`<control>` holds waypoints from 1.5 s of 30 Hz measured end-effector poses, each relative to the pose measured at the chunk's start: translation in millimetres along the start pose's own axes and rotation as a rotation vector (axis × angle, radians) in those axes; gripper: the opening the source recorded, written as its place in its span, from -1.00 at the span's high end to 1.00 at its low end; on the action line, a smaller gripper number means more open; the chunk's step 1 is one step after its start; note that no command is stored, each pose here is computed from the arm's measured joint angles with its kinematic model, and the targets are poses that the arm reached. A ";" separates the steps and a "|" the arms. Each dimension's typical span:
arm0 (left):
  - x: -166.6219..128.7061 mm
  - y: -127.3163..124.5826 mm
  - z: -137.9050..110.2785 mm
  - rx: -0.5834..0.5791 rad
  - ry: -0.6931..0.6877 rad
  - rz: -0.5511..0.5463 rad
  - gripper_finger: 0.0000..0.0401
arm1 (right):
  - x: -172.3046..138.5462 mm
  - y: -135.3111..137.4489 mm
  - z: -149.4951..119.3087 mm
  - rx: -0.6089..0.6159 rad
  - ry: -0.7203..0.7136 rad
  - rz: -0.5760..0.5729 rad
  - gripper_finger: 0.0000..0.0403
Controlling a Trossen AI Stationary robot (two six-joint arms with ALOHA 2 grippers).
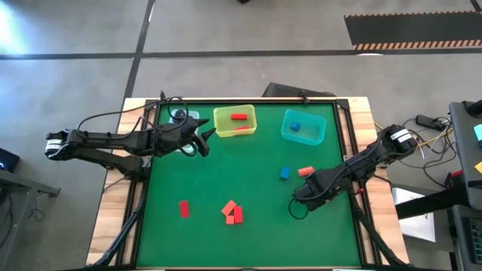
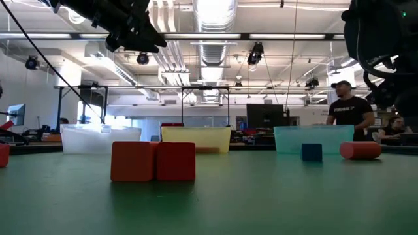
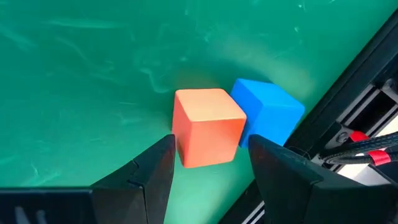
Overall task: Sort & place blocks by color
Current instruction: Move the orange block to the bottom of the yellow bin
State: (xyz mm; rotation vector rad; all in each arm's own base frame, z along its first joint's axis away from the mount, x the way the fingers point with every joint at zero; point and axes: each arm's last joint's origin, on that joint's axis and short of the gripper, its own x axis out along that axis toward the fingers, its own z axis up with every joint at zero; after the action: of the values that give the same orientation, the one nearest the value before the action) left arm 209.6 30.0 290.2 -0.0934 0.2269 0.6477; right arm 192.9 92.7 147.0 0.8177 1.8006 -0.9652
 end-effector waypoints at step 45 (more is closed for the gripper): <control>0.0 0.2 0.2 -0.002 -0.002 0.001 0.04 | -10.6 13.3 -11.0 0.007 -0.033 0.117 -0.12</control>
State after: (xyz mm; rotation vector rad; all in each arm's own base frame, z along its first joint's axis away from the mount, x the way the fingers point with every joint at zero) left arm 209.5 30.1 290.4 -0.0942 0.2247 0.6491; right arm 203.6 107.3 156.2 0.8964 1.7019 -0.9047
